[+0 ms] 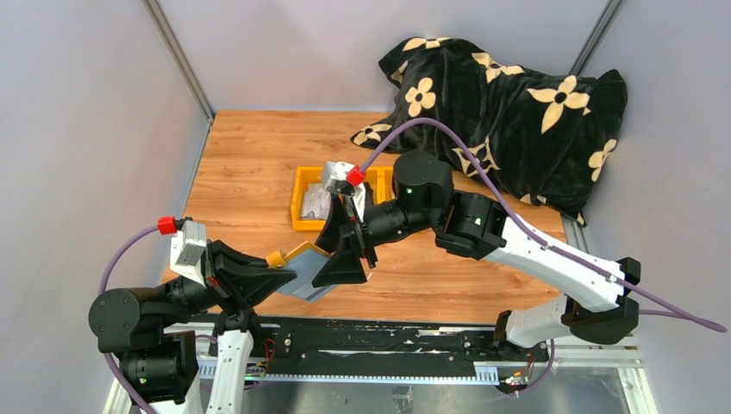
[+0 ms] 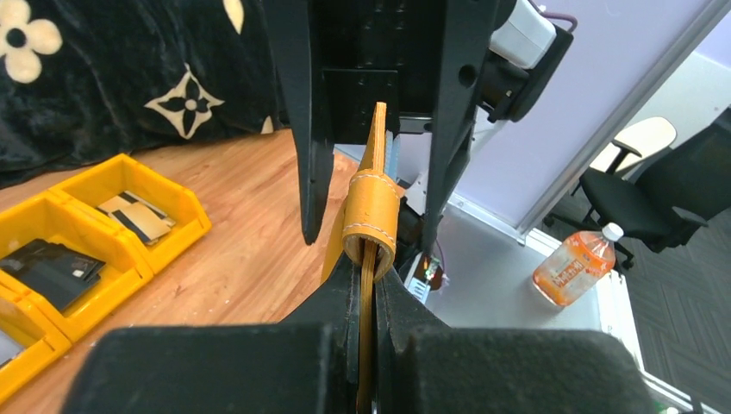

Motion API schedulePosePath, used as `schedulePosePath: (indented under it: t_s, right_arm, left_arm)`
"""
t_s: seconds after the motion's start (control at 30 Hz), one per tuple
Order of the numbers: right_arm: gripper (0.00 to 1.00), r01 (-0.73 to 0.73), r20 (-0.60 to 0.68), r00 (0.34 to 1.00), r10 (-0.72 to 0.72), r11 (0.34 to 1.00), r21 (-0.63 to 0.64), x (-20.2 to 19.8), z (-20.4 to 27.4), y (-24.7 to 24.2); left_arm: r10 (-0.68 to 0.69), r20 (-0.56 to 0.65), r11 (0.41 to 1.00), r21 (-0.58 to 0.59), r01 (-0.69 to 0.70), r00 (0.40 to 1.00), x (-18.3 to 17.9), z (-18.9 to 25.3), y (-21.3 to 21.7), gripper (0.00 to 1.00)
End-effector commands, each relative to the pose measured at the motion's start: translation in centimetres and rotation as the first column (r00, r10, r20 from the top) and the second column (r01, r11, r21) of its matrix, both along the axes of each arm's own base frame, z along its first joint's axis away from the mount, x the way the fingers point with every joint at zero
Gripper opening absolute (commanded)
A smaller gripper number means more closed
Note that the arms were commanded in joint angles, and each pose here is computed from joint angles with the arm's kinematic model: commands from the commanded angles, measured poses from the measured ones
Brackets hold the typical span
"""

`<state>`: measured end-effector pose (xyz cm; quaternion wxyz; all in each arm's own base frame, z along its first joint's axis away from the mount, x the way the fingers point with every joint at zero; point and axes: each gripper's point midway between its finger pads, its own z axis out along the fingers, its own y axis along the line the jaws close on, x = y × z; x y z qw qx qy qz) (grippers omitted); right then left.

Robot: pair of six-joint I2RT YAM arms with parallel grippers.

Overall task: Take the credit cards out of the card holder
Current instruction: Remove the credit card from the card holder.

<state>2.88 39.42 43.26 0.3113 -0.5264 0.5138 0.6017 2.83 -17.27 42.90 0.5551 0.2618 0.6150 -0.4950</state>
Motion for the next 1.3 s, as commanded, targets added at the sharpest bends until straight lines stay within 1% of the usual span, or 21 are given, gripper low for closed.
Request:
schedulePosePath:
  t_s: [0.0,0.13,0.17,0.2,0.23,0.27,0.3,0.37,0.47,0.57,0.63,0.7,0.77,0.93,0.97,1.0,1.07,1.1,1.13,1.23,1.27]
  right_arm:
    - [0.48,-0.009,0.025,1.000,0.010,1.000,-0.006,-0.7,0.4,0.7]
    - [0.10,0.033,0.012,0.999,-0.033,0.999,-0.005,-0.2,0.8,1.1]
    - [0.02,0.064,0.010,0.998,-0.064,0.998,0.002,0.3,1.1,1.1]
    - [0.00,0.104,0.007,0.995,-0.104,0.994,0.017,0.8,1.7,1.1]
    - [0.00,0.139,-0.002,0.990,-0.139,0.990,0.033,1.3,2.2,1.0]
    - [0.00,0.173,-0.015,0.985,-0.172,0.984,0.046,1.7,2.6,0.8]
    - [0.00,0.202,-0.032,0.979,-0.200,0.977,0.074,2.1,3.4,0.7]
    - [0.00,0.260,-0.102,0.963,-0.247,0.956,0.136,2.7,4.8,0.3]
    - [0.00,0.315,-0.222,0.937,-0.268,0.924,0.216,3.1,6.2,-0.3]
    - [0.00,0.324,-0.315,0.918,-0.241,0.913,0.246,2.9,6.1,-0.4]
    - [0.00,0.316,-0.348,0.910,-0.225,0.921,0.230,2.6,4.9,0.1]
    - [0.00,0.305,-0.365,0.907,-0.212,0.927,0.220,2.3,4.1,0.4]
    - [0.00,0.289,-0.372,0.908,-0.194,0.932,0.217,1.8,3.3,0.5]
    - [0.00,0.262,-0.379,0.909,-0.171,0.943,0.204,1.1,2.4,0.2]
    - [0.02,0.252,-0.374,0.913,-0.164,0.947,0.201,0.9,2.4,0.1]
    - [0.09,0.244,-0.365,0.917,-0.162,0.951,0.191,0.7,2.2,-0.1]
    - [0.28,0.230,-0.325,0.931,-0.166,0.958,0.170,0.5,1.9,-0.4]
    - [0.40,0.222,-0.292,0.941,-0.169,0.963,0.157,0.4,1.9,-0.5]
    - [0.45,0.212,-0.232,0.957,-0.175,0.966,0.146,0.4,2.1,-0.6]
    - [0.49,0.150,-0.102,0.984,-0.149,0.989,0.007,0.1,-0.1,-0.4]
    - [0.53,0.129,-0.070,0.989,-0.130,0.992,-0.015,0.0,0.5,-0.4]
  left_arm:
    - [-0.053,0.009,0.998,0.026,0.052,0.999,-1.0,-0.3,-0.3,0.00]
    - [-0.068,0.017,0.997,0.036,0.068,0.998,-1.3,-0.3,-0.3,0.01]
    - [-0.056,0.015,0.998,0.033,0.055,0.998,-1.2,-0.4,-0.3,0.11]
    - [-0.043,0.018,0.999,0.033,0.042,0.999,-1.0,-0.5,-0.2,0.34]
    - [-0.029,0.017,0.999,0.029,0.029,0.999,-0.9,-0.7,-0.2,0.49]
    - [-0.019,0.010,1.000,0.023,0.018,1.000,-0.7,-0.9,-0.1,0.57]
    - [-0.007,0.000,1.000,0.014,0.007,1.000,-0.5,-1.0,-0.1,0.60]
    - [0.004,-0.015,1.000,0.004,-0.004,1.000,-0.4,-1.3,0.0,0.61]
    - [0.010,-0.007,1.000,0.001,-0.010,1.000,-0.7,-1.2,0.0,0.61]
    - [0.030,0.004,1.000,-0.006,-0.030,1.000,-0.6,-0.7,0.0,0.56]
    - [0.048,0.021,0.999,-0.018,-0.047,0.999,-0.4,-0.2,0.1,0.48]
    - [0.074,0.015,0.997,-0.034,-0.073,0.997,0.1,0.0,0.3,0.45]
    - [0.116,0.010,0.992,-0.046,-0.116,0.993,0.9,0.0,0.6,0.40]
    - [0.151,-0.017,0.987,-0.051,-0.151,0.988,1.9,-0.4,1.0,0.19]
    - [0.152,-0.022,0.987,-0.052,-0.153,0.988,2.1,-0.5,1.0,0.14]
    - [0.150,-0.026,0.987,-0.050,-0.151,0.988,2.1,-0.6,1.0,0.11]
    - [0.127,-0.025,0.991,-0.033,-0.127,0.992,2.0,-0.9,0.9,0.05]
    - [0.109,-0.024,0.994,-0.021,-0.109,0.994,1.9,-1.1,0.8,0.03]
    - [0.079,-0.023,0.997,-0.008,-0.079,0.997,1.6,-1.3,0.6,0.01]
    - [-0.039,-0.030,0.999,0.034,0.040,0.999,0.7,-1.8,0.1,0.00]
    - [-0.066,-0.040,0.997,0.040,0.068,0.997,0.7,-1.9,0.0,0.00]
